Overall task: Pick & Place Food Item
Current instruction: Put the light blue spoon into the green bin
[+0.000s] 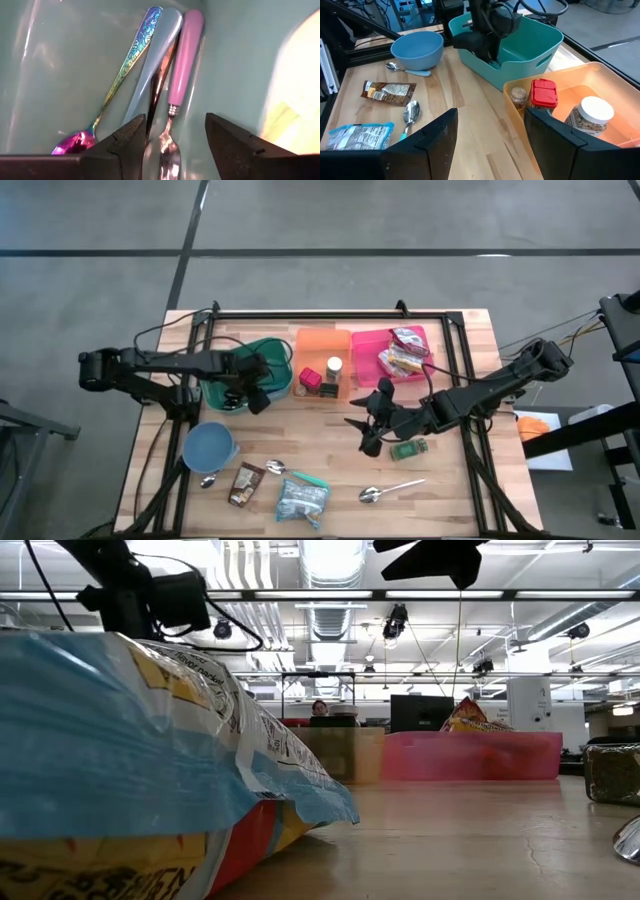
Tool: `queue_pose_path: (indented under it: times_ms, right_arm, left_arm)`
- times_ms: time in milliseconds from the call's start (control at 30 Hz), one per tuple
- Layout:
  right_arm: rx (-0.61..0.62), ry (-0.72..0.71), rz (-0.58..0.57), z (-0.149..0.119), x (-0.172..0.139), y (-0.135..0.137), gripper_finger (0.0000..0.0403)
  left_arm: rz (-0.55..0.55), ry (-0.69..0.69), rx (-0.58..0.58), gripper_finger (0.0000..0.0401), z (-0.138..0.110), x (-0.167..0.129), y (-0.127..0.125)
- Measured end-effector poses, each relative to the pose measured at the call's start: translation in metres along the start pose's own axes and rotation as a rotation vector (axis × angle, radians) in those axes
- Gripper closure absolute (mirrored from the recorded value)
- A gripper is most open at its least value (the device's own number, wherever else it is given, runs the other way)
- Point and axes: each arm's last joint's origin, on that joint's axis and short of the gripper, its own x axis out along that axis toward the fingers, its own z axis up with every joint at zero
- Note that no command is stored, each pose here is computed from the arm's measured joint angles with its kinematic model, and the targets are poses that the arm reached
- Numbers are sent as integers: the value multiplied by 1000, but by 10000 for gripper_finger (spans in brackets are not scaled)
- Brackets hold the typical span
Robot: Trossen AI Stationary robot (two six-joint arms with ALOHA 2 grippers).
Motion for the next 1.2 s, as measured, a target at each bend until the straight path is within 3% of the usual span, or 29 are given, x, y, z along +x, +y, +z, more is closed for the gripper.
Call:
queue_pose_path:
  times_ms: [633, 1200]
  right_arm:
    - [12, 1, 4, 0, -1, 1, 177]
    - [16, 2, 4, -1, -1, 1, 177]
  left_arm:
    - [-11, -1, 42, 193, 23, -46, -22]
    - [-85, -21, 219, 193, 4, -77, -83]
